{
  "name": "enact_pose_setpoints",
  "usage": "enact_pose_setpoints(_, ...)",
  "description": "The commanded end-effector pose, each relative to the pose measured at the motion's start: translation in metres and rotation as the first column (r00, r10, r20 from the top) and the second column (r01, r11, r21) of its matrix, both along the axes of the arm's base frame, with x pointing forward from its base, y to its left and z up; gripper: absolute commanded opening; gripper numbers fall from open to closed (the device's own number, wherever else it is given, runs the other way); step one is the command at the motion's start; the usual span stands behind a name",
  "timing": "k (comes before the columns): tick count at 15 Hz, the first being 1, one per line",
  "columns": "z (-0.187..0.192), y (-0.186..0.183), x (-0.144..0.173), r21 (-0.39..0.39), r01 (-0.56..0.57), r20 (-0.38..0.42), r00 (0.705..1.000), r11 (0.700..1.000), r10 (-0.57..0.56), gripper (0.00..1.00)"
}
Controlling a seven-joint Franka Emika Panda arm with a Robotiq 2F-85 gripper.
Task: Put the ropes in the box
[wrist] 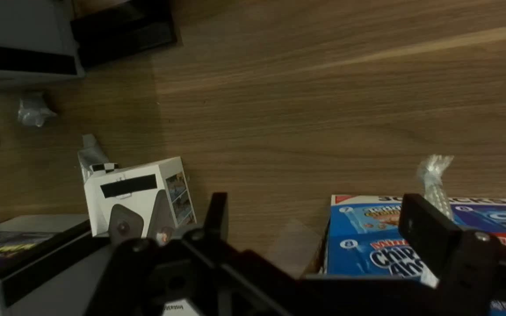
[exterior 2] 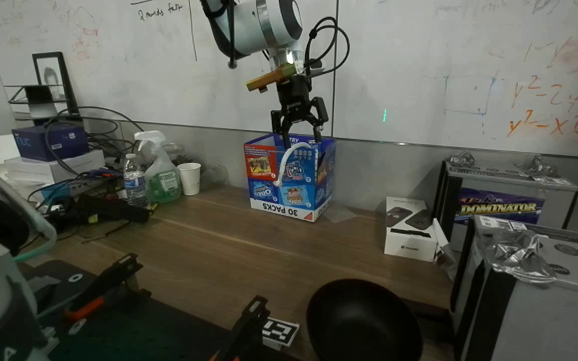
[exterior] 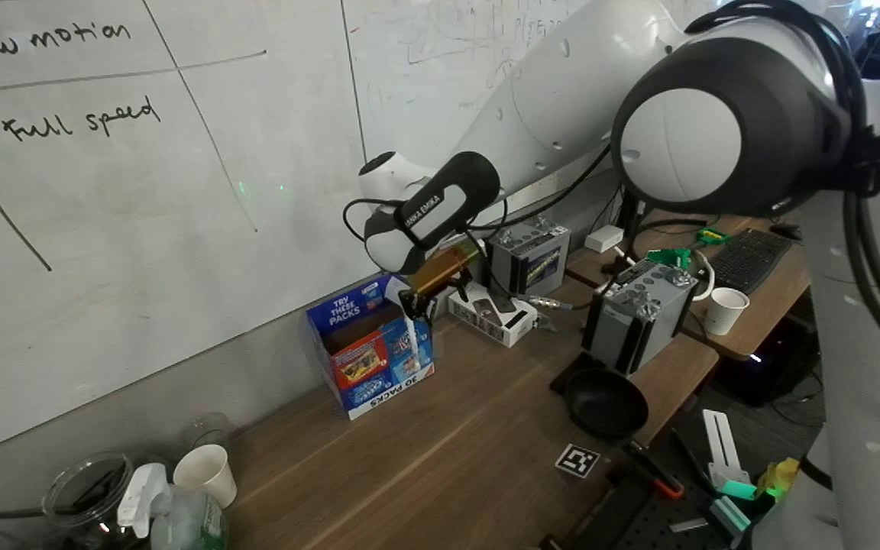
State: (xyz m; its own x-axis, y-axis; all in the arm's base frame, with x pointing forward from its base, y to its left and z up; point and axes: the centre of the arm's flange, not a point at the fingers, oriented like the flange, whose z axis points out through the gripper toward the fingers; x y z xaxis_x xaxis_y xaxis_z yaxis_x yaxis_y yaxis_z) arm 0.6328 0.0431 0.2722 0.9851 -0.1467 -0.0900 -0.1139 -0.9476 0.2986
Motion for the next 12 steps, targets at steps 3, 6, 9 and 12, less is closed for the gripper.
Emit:
enact_pose_setpoints(3, -0.028, -0.03, -0.017, 0.049, -0.009, 0.03, 1.0, 0.999, 0.007, 1.0)
enact_pose_setpoints(6, -0.046, -0.049, -0.015, 0.104, -0.006, 0.102, 0.995, 0.995, -0.005, 1.0)
enact_pose_setpoints(9, -0.069, -0.068, -0.015, 0.191, 0.0, 0.151, 0.988, 0.982, -0.029, 1.0)
enact_pose_setpoints(12, -0.087, -0.076, -0.014, 0.271, -0.002, 0.171, 0.984, 0.963, -0.046, 1.0)
